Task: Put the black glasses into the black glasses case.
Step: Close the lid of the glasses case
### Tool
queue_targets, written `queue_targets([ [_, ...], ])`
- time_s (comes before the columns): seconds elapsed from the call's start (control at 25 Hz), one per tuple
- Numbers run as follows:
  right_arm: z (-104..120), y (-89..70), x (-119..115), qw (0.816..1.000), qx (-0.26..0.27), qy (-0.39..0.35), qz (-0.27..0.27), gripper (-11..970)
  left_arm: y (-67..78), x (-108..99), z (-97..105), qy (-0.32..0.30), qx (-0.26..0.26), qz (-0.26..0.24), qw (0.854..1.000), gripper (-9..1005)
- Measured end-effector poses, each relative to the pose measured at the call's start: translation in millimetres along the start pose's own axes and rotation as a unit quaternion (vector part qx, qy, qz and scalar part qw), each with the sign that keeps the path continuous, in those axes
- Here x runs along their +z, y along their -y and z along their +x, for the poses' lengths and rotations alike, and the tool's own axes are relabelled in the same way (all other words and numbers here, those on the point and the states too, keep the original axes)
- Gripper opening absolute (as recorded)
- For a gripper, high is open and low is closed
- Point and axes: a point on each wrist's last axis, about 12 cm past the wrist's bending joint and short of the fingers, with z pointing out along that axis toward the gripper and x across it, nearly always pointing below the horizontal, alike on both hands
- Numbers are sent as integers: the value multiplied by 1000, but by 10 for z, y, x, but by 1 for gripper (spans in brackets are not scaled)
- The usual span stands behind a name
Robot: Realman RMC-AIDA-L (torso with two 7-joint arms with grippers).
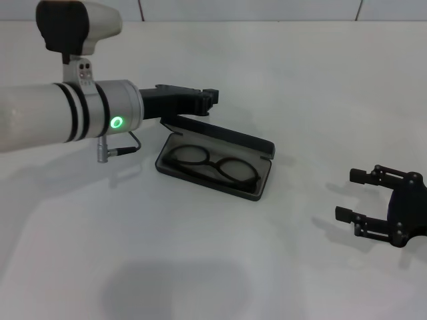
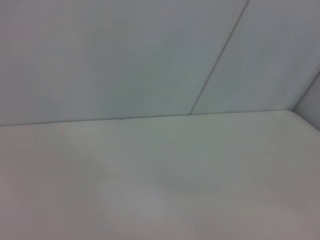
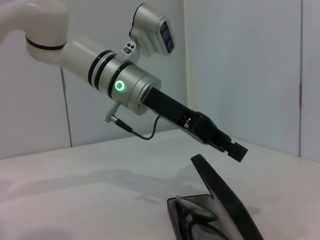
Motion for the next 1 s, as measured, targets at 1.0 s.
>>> queue_targets([
  [1.0,2,34,-9,1000,-2,-5,10,713,74,125,304,10,46,-55,997,71],
])
